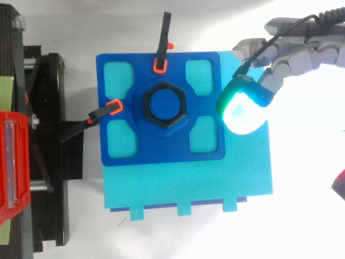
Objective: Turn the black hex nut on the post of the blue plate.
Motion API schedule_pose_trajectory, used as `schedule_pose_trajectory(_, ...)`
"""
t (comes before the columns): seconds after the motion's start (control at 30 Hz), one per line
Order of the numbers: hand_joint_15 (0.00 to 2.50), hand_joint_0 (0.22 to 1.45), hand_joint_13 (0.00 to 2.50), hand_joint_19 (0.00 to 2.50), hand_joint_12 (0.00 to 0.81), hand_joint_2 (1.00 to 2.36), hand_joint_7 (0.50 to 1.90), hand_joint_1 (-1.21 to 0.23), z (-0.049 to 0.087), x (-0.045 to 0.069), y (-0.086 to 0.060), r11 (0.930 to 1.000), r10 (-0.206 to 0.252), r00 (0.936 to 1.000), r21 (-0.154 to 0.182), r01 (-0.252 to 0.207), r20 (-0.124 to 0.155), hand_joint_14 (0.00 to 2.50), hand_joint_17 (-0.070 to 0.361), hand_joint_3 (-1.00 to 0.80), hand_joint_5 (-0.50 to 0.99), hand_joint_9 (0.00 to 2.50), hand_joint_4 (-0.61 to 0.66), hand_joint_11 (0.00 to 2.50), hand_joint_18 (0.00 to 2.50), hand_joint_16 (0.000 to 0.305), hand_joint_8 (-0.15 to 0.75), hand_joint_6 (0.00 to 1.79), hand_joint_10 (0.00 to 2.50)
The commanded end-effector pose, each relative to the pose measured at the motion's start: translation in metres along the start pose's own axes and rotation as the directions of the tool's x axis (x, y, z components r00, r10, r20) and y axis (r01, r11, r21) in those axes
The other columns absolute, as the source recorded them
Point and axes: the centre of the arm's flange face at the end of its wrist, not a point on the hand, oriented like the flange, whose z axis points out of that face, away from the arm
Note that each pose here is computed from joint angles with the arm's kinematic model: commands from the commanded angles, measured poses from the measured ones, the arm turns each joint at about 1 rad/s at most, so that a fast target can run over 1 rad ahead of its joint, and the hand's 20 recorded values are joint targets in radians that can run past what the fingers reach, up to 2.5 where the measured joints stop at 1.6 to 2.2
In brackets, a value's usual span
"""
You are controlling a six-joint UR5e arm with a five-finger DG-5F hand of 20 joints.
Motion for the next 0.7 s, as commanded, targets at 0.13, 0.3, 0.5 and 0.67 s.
schedule_pose_trajectory(0.13,0.00,0.45,0.00,0.08,0.342,1.00,0.59,-0.49,0.0002,0.0002,-0.0002,1.0000,0.000,1.0000,0.000,0.000,0.000,0.00,0.132,-0.50,-0.24,0.00,-0.02,0.00,0.00,0.059,0.153,0.50,0.00)
schedule_pose_trajectory(0.3,0.00,0.45,0.00,0.06,0.332,1.00,0.58,-0.49,0.0002,0.0002,-0.0002,1.0000,0.000,1.0000,0.000,0.000,0.000,0.00,0.133,-0.50,-0.24,0.00,-0.05,0.00,0.00,0.059,0.132,0.50,0.00)
schedule_pose_trajectory(0.5,0.00,0.44,0.00,0.06,0.334,1.00,0.57,-0.48,0.0000,-0.0006,-0.0007,1.0000,-0.001,1.0000,0.001,0.001,0.001,0.00,0.135,-0.50,-0.24,0.00,-0.04,0.00,0.00,0.060,0.136,0.50,0.00)
schedule_pose_trajectory(0.67,0.00,0.44,0.00,0.06,0.336,1.00,0.62,-0.47,0.0002,0.0002,-0.0002,1.0000,-0.002,1.0000,0.000,0.002,0.000,0.00,0.134,-0.50,-0.25,0.00,-0.03,0.00,0.00,0.060,0.140,0.50,0.00)
